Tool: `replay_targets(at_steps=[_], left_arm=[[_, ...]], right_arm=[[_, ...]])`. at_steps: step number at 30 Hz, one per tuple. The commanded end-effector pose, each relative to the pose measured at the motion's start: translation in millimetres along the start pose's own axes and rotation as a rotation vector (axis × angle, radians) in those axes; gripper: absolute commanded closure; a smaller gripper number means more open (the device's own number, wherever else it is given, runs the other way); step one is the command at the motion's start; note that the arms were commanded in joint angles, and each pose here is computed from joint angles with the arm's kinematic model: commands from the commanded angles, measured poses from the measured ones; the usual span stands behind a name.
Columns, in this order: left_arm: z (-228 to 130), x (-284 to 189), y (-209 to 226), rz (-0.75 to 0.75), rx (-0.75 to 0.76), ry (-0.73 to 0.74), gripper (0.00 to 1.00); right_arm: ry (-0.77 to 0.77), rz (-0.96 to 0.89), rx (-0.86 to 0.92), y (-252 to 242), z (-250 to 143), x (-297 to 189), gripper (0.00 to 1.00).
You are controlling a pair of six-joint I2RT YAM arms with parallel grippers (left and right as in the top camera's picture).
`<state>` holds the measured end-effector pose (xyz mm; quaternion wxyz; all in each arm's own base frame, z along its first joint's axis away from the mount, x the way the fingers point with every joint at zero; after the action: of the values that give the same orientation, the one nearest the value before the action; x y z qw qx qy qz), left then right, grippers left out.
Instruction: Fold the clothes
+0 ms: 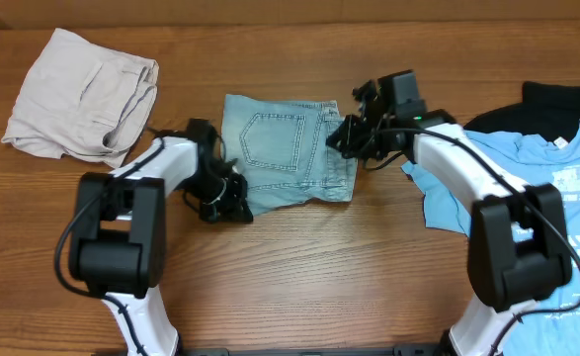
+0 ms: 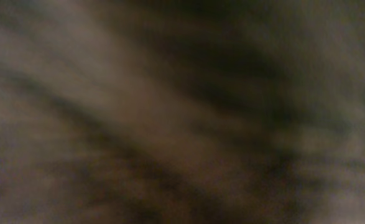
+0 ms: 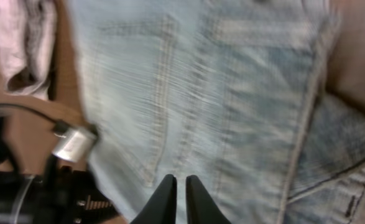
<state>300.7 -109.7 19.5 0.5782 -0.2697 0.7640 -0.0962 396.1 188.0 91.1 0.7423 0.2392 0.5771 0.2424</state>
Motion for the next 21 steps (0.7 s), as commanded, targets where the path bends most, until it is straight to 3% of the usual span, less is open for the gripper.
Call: replay_targets(at_steps=[1, 7, 10, 11, 13, 15, 18, 21], left_arm=[[38, -8, 29, 0.036, -0.098, -0.163, 0.96], [117, -50, -21, -0.227, 0.085, -0.512, 0.96], [131, -75, -37, -0.296, 0.077, -0.561, 0.96], [131, -82, -44, -0.327, 0.094, -0.553, 0.91], [124, -90, -61, -0.400, 0.151, -0.501, 0.74], [109, -89, -69, -0.451, 0.197, -0.420, 0.49], [89, -70, -57, -0.378, 0.182, -0.324, 0.01], [76, -53, -41, -0.275, 0.138, -0.272, 0.00]], right_arm=[[0.128, -0.077, 0.238, -11, -35, 29, 0.93], [0.233, -0.161, 0.276, 14, -78, 49, 0.95], [0.249, -0.181, 0.245, 21, -87, 54, 0.95], [0.241, -0.188, 0.233, 22, -85, 53, 0.95], [0.210, -0.184, 0.166, 27, -75, 50, 0.95], [0.170, -0.186, 0.113, 29, -61, 45, 0.95], [0.126, -0.193, 0.107, 24, -45, 38, 0.91], [0.112, -0.215, 0.174, 12, -40, 33, 0.90]])
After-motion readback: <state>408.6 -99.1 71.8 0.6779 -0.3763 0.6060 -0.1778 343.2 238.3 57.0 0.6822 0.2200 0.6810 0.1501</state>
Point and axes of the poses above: each gripper's point midway between its finger pads, its own x axis out along the fingers, its own y axis along the line the jaws close on, z = x × y, the point moved 3 cm from there along -x, back along the fingers, and after that the axes turned 4 degrees about -x, right-handed, at the moved point
